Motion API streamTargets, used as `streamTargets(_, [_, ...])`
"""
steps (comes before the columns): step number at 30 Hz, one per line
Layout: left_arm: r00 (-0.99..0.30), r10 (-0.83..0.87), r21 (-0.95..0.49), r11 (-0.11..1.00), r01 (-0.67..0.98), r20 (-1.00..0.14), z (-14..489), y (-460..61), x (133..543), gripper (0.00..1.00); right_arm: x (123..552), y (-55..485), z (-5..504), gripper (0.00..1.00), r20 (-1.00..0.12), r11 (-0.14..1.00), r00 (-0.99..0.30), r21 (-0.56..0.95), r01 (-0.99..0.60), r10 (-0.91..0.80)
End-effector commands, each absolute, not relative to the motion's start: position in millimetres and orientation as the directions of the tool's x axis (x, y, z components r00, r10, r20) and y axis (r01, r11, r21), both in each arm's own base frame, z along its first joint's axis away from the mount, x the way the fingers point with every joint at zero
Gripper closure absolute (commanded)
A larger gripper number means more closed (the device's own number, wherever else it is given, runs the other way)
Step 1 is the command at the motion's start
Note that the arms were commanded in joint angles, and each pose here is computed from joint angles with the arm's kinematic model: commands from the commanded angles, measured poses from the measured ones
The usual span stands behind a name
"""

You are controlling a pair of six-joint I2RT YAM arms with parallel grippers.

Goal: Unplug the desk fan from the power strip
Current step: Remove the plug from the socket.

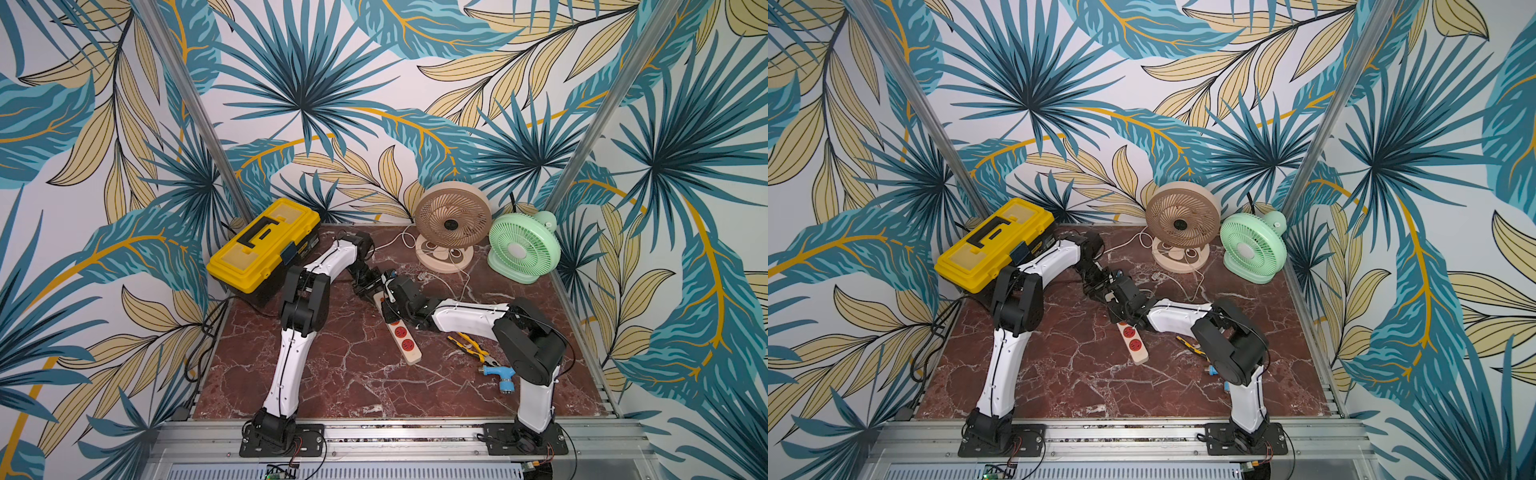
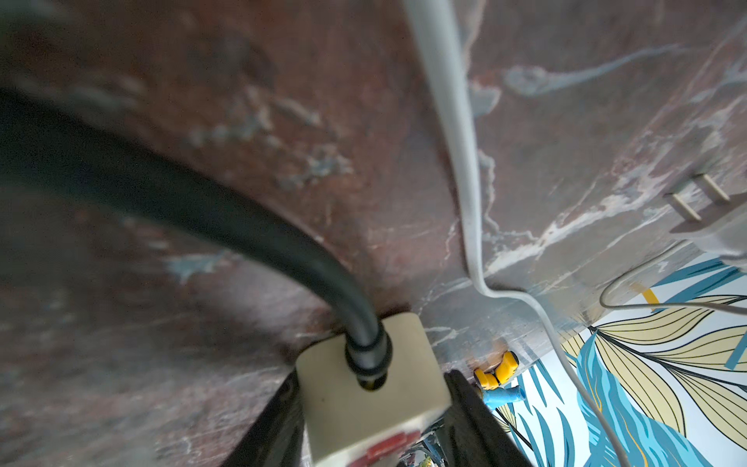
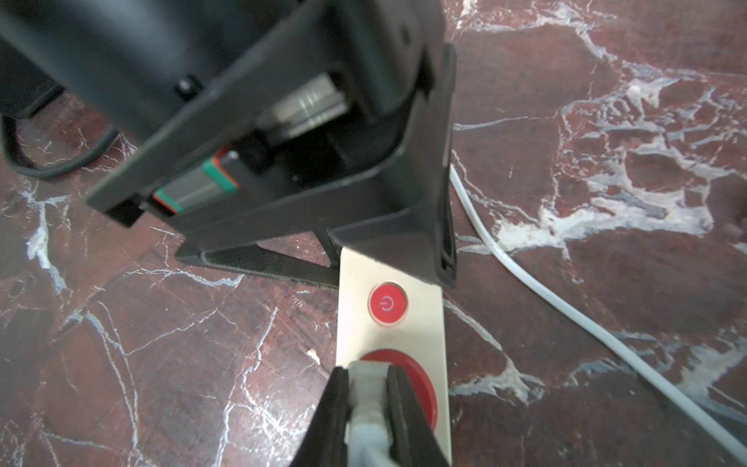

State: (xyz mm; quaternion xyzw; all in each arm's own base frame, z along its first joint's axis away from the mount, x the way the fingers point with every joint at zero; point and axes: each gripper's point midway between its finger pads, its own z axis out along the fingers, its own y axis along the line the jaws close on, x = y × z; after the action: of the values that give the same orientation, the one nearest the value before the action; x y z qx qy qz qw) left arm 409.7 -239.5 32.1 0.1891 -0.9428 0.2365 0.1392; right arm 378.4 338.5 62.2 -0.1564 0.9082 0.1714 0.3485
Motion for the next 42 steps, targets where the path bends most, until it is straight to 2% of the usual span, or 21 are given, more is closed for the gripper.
streamTargets(1, [-0.9,-0.302,-0.244,0.89,-0.384,0.315,-47.3,-213.8,404.9,1.0,388.9,321.9,42.6,1.0,-0.662,0.918,-0.744,0.235,-0.32,-0.09])
streamTargets(11, [-0.897,-0.304,-0.247,0.887,-0.389,0.321,-51.0,-214.9,404.7,1.0,384.9,327.0,46.1,1.0,-0.668,0.911,-0.734,0.217,-0.35,-0.122])
streamTargets(22, [-0.899,-0.304,-0.248,0.888,-0.387,0.315,-47.7,-214.4,405.4,1.0,362.6,361.1,57.8,1.0,-0.714,0.875,-0.609,-0.011,-0.483,-0.345])
streamTargets(27, [-0.899,-0.302,-0.249,0.888,-0.386,0.315,-47.0,-214.6,405.1,1.0,358.6,371.0,64.3,1.0,-0.724,0.859,-0.566,-0.073,-0.506,-0.395])
streamTargets(42, [-0.901,-0.301,-0.254,0.888,-0.384,0.313,-45.0,-215.4,406.4,1.0,359.0,371.0,65.0,1.0,-0.723,0.86,-0.554,-0.111,-0.498,-0.414])
